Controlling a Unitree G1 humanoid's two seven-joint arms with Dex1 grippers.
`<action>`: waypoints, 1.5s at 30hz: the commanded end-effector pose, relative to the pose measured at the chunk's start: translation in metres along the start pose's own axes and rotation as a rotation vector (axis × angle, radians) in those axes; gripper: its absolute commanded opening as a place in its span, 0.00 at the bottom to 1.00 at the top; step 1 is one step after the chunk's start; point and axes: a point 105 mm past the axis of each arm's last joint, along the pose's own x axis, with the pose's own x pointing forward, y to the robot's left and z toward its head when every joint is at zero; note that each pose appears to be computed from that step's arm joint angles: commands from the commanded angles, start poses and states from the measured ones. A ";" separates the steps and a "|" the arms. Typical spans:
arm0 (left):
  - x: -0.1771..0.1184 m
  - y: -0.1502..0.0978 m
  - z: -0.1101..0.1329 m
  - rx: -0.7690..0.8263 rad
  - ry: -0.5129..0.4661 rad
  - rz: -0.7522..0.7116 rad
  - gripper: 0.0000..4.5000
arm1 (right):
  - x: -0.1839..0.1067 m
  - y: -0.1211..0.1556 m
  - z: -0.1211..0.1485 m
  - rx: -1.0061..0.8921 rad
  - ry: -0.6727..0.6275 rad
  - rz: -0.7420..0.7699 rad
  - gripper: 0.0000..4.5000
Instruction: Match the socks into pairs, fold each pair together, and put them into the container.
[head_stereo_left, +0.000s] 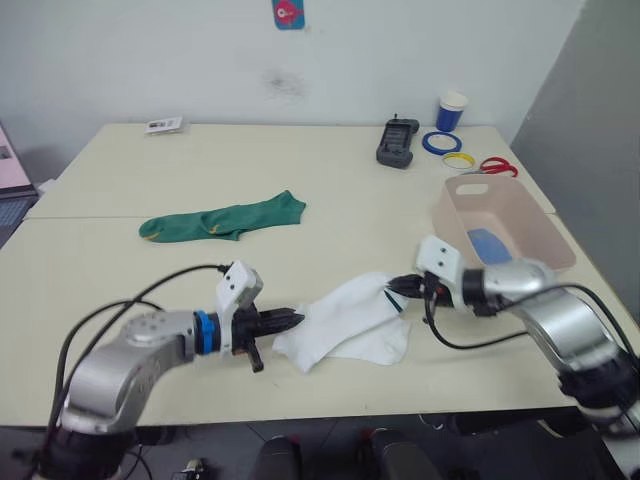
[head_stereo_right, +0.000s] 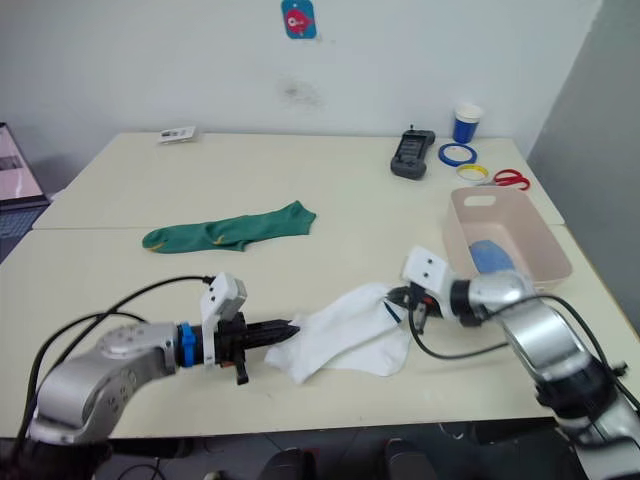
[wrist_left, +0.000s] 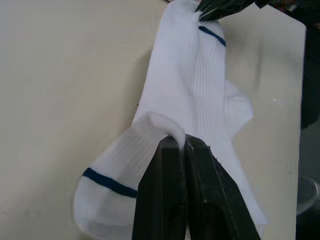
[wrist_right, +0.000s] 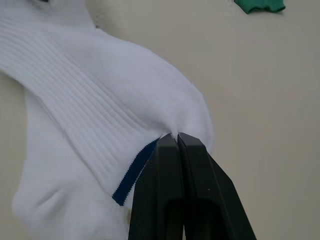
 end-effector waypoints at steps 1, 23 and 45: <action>0.003 -0.022 0.001 -0.068 -0.058 0.043 0.00 | 0.016 -0.008 0.007 -0.118 -0.018 0.094 0.00; -0.041 -0.029 -0.004 -0.097 0.124 -0.185 0.79 | 0.004 0.024 0.028 -0.035 -0.223 0.202 0.79; 0.097 0.075 0.029 0.422 0.167 -0.182 0.70 | 0.066 0.128 -0.014 -0.405 -0.153 0.396 0.70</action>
